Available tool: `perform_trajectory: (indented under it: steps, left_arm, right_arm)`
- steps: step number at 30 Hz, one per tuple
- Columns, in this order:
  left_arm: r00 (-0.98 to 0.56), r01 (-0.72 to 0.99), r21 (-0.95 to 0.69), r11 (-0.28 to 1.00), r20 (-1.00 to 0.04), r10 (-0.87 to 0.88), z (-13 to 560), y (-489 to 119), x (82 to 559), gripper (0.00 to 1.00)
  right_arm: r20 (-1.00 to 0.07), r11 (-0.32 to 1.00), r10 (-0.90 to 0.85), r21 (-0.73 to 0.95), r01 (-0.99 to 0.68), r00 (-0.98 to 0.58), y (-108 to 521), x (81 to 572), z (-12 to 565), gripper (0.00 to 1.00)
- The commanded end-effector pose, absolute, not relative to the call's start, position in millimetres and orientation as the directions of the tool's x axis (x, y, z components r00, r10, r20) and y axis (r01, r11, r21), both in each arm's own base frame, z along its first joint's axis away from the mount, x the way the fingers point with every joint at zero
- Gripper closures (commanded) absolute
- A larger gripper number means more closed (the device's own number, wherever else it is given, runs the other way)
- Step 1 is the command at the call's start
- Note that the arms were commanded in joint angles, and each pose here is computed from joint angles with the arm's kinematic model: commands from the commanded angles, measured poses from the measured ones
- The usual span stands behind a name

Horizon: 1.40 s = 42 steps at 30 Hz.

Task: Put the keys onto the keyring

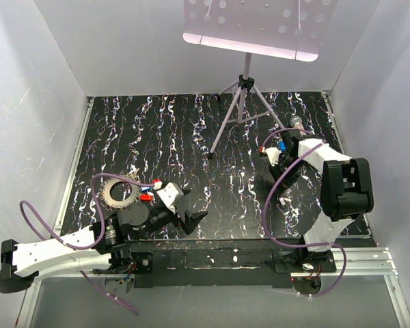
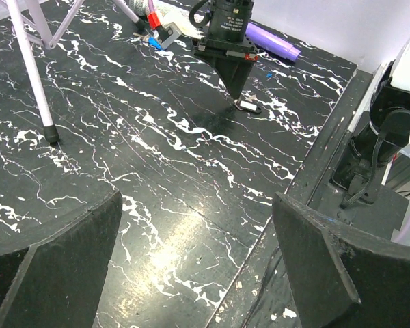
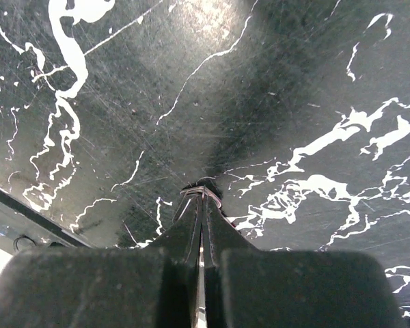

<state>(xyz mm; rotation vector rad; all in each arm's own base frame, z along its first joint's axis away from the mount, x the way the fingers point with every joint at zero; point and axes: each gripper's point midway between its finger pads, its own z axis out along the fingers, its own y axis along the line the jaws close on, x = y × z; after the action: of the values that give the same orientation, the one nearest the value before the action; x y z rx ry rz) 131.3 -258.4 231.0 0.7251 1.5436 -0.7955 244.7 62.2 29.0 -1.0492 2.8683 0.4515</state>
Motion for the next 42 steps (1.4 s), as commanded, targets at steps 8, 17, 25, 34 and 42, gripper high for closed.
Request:
perform_trajectory:
  steps: [8, 17, 25, 34, 42]
  left_arm:
    - [-0.115, 0.800, -0.083, 0.594, -0.993, 0.016, 225.3, -254.1, 134.9, 0.09]
    - [-0.124, 0.804, -0.095, 0.588, -0.992, 0.009, 227.9, -255.4, 133.5, 0.09]
    - [-0.124, 0.802, -0.100, 0.588, -0.992, 0.001, 233.3, -254.6, 133.4, 0.09]
    - [-0.155, 0.774, -0.098, 0.625, -0.987, 0.037, 239.9, -252.5, 138.8, 0.07]
    - [-0.341, 0.619, -0.174, 0.766, -0.938, 0.062, 233.2, -226.4, 171.4, 0.05]
  right_arm:
    - [-0.178, 0.731, -0.616, 0.236, -0.641, -0.768, 70.0, 261.5, 33.0, 0.98]
    - [-0.201, 0.729, -0.603, 0.254, -0.635, -0.772, 75.7, 262.9, 38.1, 0.86]
    - [-0.256, 0.739, -0.585, 0.223, -0.636, -0.769, 74.0, 270.8, 53.5, 0.67]
    - [-0.401, 0.727, -0.541, 0.220, -0.651, -0.740, 81.0, 279.3, 93.2, 0.63]
    - [-0.688, 0.511, -0.391, 0.389, -0.766, -0.611, 133.2, 250.3, 172.6, 0.62]
